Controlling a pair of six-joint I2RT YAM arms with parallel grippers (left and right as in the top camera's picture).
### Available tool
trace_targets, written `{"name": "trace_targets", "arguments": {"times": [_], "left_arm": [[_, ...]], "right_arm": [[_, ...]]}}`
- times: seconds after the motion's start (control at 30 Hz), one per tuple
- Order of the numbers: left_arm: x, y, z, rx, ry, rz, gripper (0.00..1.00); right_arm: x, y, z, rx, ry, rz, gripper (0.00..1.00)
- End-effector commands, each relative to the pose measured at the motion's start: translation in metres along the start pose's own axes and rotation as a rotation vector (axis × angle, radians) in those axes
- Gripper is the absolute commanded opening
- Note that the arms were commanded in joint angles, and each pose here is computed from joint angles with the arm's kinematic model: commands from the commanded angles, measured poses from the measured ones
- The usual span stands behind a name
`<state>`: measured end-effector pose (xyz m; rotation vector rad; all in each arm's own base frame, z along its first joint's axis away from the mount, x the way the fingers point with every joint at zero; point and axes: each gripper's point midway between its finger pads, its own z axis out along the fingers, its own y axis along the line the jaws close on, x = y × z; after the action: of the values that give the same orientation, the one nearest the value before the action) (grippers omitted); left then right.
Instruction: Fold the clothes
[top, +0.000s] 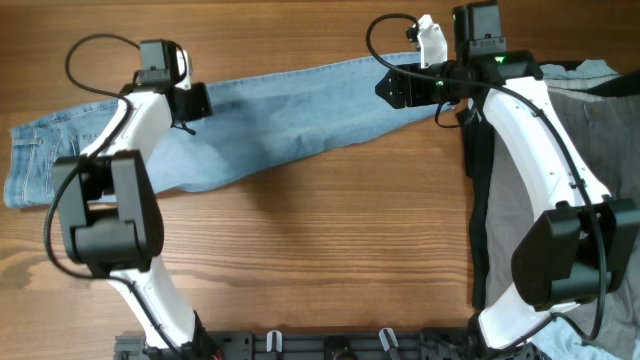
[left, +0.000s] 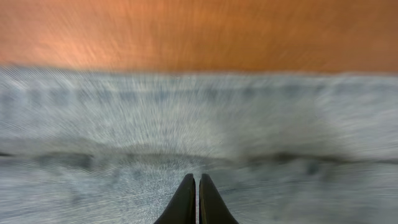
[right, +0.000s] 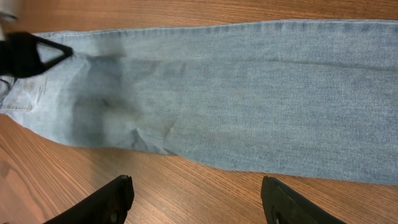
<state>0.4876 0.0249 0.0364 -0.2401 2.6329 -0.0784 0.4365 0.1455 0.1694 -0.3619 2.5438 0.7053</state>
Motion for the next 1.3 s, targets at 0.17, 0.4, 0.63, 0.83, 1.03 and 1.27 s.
{"name": "trace_targets", "arguments": {"times": [0.17, 0.4, 0.63, 0.83, 1.03, 1.27], "left_arm": [[-0.005, -0.005, 0.002, 0.023, -0.024, 0.034, 0.53], [0.025, -0.004, 0.040, 0.043, 0.070, 0.181, 0.54], [0.033, -0.003, 0.049, 0.043, 0.092, 0.177, 0.04], [0.003, -0.003, 0.021, 0.038, 0.010, 0.094, 0.04], [-0.032, -0.003, -0.021, 0.045, -0.109, 0.063, 0.04], [-0.027, -0.009, -0.021, 0.100, -0.084, 0.032, 0.53]], "right_arm": [[0.005, -0.005, 0.006, 0.010, 0.019, 0.015, 0.70], [0.006, -0.007, 0.006, 0.017, 0.023, 0.018, 0.70], [0.009, -0.007, 0.006, 0.018, 0.037, 0.024, 0.70], [0.011, -0.010, 0.006, 0.041, 0.041, 0.025, 0.70], [0.010, -0.010, 0.006, 0.041, 0.041, 0.025, 0.70], [0.008, -0.013, 0.006, 0.057, 0.029, 0.019, 0.74]]}}
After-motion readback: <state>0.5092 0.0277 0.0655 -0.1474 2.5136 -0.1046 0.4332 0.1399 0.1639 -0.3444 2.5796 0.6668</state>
